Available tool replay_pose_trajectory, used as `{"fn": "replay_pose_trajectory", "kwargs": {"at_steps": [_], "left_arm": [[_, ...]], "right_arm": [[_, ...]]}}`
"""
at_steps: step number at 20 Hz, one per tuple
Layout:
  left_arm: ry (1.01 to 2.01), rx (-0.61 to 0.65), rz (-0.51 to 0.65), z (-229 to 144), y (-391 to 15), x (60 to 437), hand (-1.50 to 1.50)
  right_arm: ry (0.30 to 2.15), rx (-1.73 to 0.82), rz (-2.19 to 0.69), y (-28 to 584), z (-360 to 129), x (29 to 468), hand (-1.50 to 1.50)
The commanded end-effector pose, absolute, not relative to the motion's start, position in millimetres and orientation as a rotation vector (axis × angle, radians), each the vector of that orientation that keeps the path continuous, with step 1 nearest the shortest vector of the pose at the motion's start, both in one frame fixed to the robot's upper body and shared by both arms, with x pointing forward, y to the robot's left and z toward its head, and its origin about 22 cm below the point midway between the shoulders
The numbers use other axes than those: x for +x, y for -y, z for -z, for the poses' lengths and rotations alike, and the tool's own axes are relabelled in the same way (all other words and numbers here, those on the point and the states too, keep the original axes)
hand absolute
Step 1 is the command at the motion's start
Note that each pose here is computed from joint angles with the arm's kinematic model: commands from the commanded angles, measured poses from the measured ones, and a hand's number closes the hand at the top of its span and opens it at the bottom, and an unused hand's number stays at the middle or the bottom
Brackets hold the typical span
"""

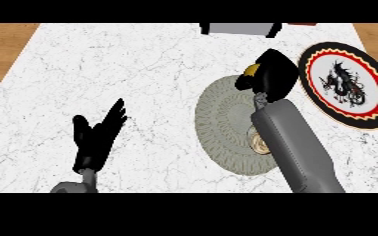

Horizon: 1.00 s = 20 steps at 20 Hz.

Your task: Pick the lemon from the placemat and place it in the plate

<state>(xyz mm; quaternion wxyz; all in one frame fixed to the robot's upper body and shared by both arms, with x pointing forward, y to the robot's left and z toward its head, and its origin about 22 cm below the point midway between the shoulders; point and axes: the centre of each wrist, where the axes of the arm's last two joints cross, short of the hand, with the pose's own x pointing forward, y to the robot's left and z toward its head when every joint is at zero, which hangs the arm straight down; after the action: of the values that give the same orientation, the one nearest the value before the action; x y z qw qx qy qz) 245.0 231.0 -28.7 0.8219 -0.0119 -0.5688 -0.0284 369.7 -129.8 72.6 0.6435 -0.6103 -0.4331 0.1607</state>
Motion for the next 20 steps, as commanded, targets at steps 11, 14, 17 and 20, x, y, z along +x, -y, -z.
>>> {"fn": "replay_pose_trajectory", "kwargs": {"at_steps": [11, 14, 17, 20], "left_arm": [[1.219, -0.036, 0.084, 26, -224, 251, 0.00], [1.219, -0.042, 0.075, 26, -219, 249, 0.00], [1.215, -0.033, 0.062, 25, -220, 255, 0.00], [1.228, -0.033, 0.075, 22, -220, 251, 0.00]], "right_arm": [[0.948, -1.643, 0.399, 181, -148, 427, 1.50], [0.977, -1.687, 0.500, 211, -137, 424, 1.50], [0.985, -1.739, 0.547, 221, -133, 424, 1.50], [0.921, -1.798, 0.555, 240, -110, 420, 1.50]]}}
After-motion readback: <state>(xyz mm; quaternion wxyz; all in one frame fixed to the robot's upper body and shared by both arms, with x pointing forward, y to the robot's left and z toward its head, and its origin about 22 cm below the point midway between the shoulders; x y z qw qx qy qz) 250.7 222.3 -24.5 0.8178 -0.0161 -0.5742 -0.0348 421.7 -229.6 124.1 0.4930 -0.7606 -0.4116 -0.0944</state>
